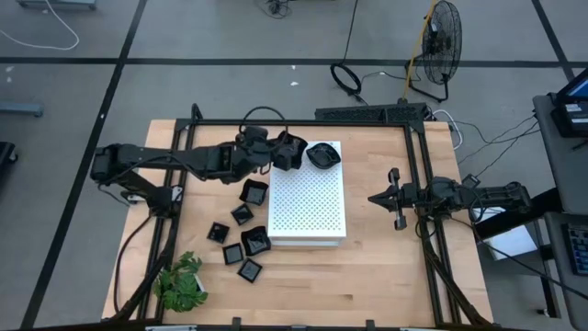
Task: Pick & Place Mini shaped plates
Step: Stack the black distorted square plate on top of the other black distorted square plates on the shelf
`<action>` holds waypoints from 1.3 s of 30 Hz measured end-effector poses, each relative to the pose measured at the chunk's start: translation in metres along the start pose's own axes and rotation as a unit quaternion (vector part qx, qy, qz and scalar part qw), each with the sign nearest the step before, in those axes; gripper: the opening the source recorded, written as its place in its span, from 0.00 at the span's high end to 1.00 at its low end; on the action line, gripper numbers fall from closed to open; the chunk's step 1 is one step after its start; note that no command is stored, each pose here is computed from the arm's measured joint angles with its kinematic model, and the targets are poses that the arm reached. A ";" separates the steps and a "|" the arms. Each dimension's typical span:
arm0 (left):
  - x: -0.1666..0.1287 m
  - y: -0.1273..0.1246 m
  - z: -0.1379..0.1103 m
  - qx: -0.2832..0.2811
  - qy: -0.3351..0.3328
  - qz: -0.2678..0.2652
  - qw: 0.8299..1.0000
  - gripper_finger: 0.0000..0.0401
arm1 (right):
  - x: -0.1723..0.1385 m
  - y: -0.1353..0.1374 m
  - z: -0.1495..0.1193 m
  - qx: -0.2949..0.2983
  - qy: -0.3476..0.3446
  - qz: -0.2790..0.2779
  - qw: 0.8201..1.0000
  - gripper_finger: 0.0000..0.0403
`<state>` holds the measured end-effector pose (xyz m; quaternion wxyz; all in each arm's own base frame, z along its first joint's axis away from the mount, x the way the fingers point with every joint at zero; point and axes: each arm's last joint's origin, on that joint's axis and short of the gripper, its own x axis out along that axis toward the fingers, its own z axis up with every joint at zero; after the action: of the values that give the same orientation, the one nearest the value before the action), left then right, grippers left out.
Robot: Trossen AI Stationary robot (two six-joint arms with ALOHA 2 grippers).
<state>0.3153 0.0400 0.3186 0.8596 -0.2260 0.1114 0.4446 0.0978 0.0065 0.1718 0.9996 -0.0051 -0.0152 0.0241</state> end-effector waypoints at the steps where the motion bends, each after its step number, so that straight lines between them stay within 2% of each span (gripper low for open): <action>1: 0.000 0.000 0.000 0.001 0.001 0.000 1.000 0.95 | 0.000 0.000 0.000 0.000 0.000 0.000 1.000 1.00; 12: 0.000 0.001 -0.002 -0.001 0.009 0.004 1.000 0.91 | 0.000 0.000 0.000 0.000 0.000 0.000 1.000 1.00; 20: 0.000 0.001 -0.002 0.002 0.010 0.003 1.000 0.67 | 0.000 0.000 0.000 0.000 0.000 0.000 1.000 1.00; 25: -0.001 0.001 -0.001 0.043 0.008 0.000 0.999 0.52 | 0.000 0.000 0.000 0.000 0.000 0.000 1.000 1.00; 30: -0.015 0.003 0.011 0.077 -0.009 -0.017 0.997 0.45 | 0.000 0.000 0.000 0.000 0.000 0.000 1.000 1.00; 34: -0.032 0.013 0.012 0.098 0.022 -0.018 0.995 0.45 | 0.000 0.000 0.000 0.000 0.000 0.000 1.000 1.00; 39: -0.060 0.049 0.003 0.056 0.117 0.071 0.989 0.44 | 0.000 0.000 0.000 0.000 0.001 0.000 1.000 1.00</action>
<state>0.2406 0.0232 0.3301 0.8183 -0.2193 0.2516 0.4679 0.0980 0.0065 0.1716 0.9996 -0.0053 -0.0141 0.0240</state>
